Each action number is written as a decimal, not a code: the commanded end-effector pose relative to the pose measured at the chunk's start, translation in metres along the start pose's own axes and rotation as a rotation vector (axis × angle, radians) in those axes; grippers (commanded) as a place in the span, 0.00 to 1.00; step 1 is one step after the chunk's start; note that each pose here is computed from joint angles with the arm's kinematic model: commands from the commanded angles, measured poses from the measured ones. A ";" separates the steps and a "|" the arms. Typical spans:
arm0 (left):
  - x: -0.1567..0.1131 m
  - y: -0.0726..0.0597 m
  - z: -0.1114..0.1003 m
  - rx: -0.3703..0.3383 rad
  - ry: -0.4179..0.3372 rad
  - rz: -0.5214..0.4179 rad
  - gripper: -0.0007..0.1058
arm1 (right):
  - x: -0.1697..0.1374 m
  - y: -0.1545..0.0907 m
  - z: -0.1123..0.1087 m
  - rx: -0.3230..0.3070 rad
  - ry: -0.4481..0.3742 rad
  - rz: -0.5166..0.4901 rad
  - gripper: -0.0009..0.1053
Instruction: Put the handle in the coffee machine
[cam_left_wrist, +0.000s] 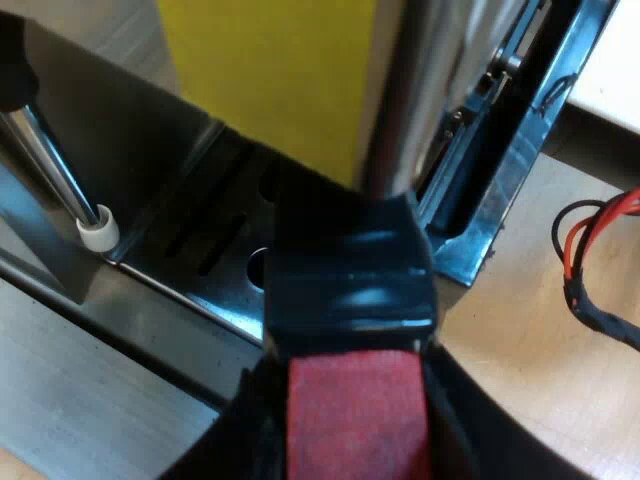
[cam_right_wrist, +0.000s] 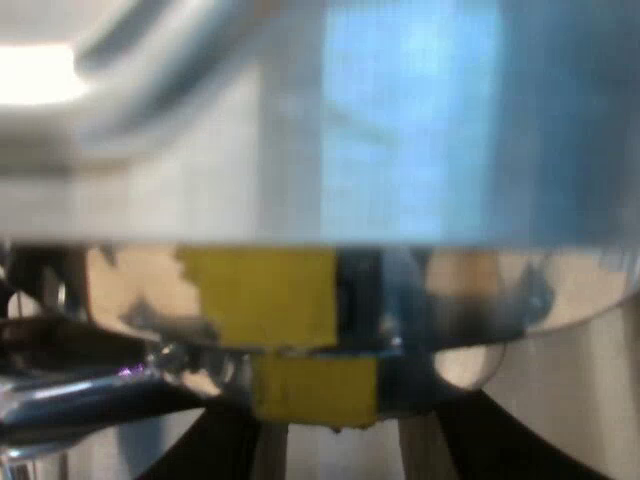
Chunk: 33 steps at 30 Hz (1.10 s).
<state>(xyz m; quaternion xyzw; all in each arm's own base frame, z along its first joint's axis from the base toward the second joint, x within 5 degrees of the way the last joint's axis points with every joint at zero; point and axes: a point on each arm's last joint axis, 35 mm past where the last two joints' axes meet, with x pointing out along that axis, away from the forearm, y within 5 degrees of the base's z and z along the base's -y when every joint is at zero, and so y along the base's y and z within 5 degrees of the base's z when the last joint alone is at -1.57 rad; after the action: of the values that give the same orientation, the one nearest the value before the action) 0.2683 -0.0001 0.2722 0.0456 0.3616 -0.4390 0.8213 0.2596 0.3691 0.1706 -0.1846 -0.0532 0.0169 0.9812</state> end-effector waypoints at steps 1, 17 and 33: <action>-0.009 -0.006 0.014 0.047 -0.127 -0.097 0.01 | 0.003 -0.022 0.049 0.160 -0.124 -0.042 0.29; -0.008 -0.007 0.013 0.038 -0.118 -0.104 0.48 | 0.003 -0.022 0.050 0.163 -0.133 -0.031 0.29; -0.011 -0.010 0.013 0.015 -0.098 -0.121 0.62 | 0.003 -0.024 0.054 0.191 -0.138 -0.032 0.29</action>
<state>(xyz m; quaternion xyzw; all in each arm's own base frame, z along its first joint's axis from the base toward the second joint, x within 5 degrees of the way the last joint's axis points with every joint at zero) 0.2624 -0.0014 0.2748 0.0096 0.3718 -0.4595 0.8065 0.2595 0.3693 0.1728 -0.1802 -0.0529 0.0225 0.9820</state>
